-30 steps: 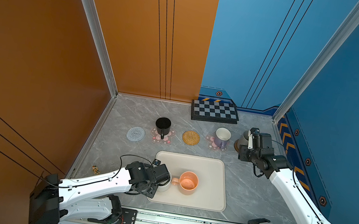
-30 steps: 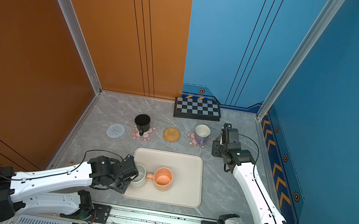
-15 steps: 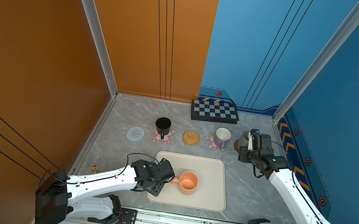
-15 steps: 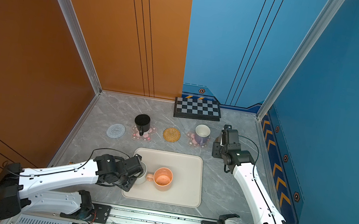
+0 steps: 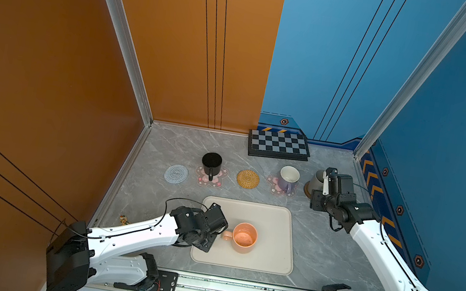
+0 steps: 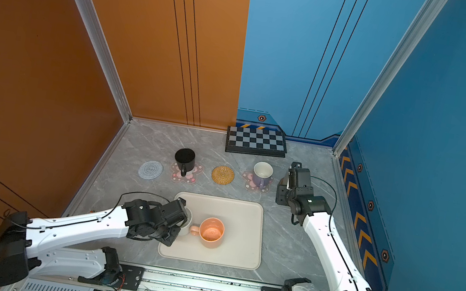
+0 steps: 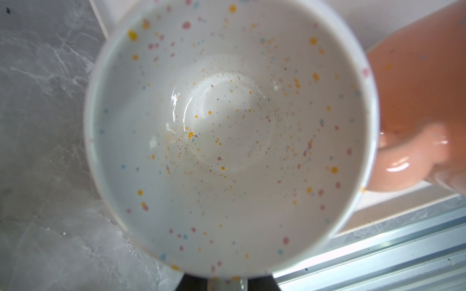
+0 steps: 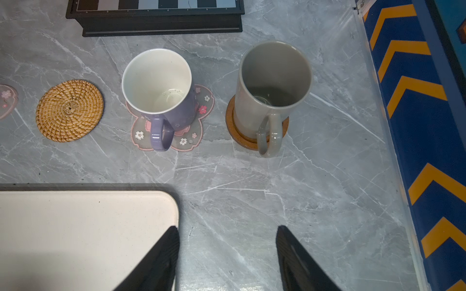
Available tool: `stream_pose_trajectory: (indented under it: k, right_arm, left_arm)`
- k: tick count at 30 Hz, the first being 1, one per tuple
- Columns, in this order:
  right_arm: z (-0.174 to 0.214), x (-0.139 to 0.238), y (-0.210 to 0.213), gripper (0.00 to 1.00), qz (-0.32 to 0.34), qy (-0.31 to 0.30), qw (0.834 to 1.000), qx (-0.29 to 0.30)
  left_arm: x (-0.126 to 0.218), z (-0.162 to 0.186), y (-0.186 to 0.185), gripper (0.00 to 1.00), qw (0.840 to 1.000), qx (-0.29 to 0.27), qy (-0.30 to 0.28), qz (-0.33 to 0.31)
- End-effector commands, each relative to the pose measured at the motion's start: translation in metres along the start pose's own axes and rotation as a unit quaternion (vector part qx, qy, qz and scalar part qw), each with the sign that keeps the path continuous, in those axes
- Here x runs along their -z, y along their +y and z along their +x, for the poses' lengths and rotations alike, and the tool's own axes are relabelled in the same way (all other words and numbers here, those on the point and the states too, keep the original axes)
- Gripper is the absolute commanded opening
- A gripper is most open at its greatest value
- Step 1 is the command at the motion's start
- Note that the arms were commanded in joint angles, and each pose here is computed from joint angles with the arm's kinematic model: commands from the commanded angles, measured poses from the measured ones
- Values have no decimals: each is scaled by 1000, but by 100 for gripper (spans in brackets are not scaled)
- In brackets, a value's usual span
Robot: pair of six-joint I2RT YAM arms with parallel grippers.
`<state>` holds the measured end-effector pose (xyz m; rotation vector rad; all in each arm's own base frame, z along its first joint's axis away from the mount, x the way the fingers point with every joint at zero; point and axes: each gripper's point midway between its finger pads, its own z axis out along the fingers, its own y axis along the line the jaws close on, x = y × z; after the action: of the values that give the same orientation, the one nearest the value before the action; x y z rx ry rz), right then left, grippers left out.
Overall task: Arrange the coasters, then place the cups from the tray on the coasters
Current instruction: 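Position the left gripper around the white speckled mug rim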
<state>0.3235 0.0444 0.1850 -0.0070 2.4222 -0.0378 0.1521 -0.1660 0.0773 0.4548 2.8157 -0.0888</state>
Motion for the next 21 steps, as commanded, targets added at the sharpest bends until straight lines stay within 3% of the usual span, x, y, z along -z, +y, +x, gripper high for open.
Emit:
stream_pose_trajectory:
  k: [1, 8, 21]
  right_arm:
    - [-2, 5, -2, 64, -4, -8, 1000, -7]
    - [0, 5, -2, 64, -4, -7, 1000, -9]
    - [3, 2, -4, 63, -2, -1, 1000, -6]
  left_arm:
    - [-10, 7, 9, 0, 999, 7, 22, -21]
    - [-14, 9, 12, 0, 999, 3, 25, -35]
    - [4, -9, 17, 0, 999, 35, -23, -28]
